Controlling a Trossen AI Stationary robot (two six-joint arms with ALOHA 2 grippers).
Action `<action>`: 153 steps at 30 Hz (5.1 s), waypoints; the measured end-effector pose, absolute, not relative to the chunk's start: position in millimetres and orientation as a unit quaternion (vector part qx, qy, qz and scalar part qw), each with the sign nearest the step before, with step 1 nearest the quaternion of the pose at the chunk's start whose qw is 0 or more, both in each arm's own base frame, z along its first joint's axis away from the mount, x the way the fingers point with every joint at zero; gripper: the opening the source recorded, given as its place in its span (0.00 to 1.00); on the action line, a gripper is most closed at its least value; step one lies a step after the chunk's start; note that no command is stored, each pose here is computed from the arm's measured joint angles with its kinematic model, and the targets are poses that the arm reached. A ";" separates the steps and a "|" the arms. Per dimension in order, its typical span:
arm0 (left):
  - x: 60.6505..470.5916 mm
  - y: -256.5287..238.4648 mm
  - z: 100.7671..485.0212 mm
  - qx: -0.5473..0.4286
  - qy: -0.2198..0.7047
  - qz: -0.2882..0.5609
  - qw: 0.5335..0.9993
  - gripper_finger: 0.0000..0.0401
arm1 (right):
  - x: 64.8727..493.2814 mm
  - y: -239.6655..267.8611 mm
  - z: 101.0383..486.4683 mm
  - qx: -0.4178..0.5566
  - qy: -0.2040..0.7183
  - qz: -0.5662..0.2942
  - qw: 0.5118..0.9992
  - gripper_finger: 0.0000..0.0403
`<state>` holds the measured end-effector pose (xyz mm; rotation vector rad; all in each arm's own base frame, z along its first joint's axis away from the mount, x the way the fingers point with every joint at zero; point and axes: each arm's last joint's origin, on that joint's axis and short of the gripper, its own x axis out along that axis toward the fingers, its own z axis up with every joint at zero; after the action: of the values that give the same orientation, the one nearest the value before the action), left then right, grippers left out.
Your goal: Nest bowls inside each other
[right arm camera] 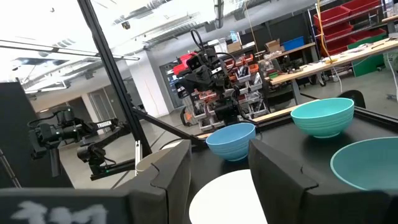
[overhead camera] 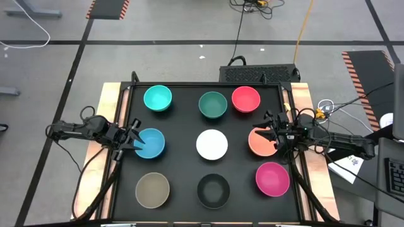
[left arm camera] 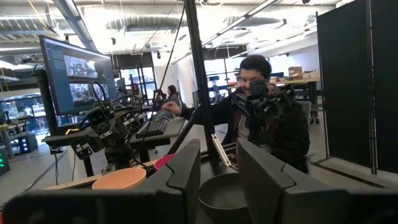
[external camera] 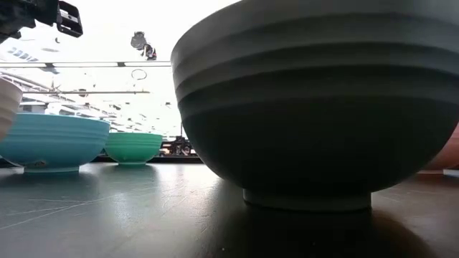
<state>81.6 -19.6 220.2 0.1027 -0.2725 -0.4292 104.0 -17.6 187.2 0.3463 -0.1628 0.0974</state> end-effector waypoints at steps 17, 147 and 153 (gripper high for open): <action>81.5 -19.6 220.3 0.051 -0.135 -0.212 0.967 0.27 | 104.0 -17.6 187.2 0.172 -0.081 0.048 0.981 0.37; 80.8 -19.5 223.1 0.010 -0.140 -0.217 0.966 0.27 | 104.1 -17.6 186.7 0.160 -0.079 0.047 0.983 0.37; 80.6 -19.5 223.8 0.011 -0.144 -0.218 0.965 0.27 | 104.1 -17.6 186.7 0.160 -0.079 0.047 0.983 0.37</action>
<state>80.6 -19.5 223.8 0.0214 -0.2914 -0.4401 104.1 -17.6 186.7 0.3214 -0.1597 0.0944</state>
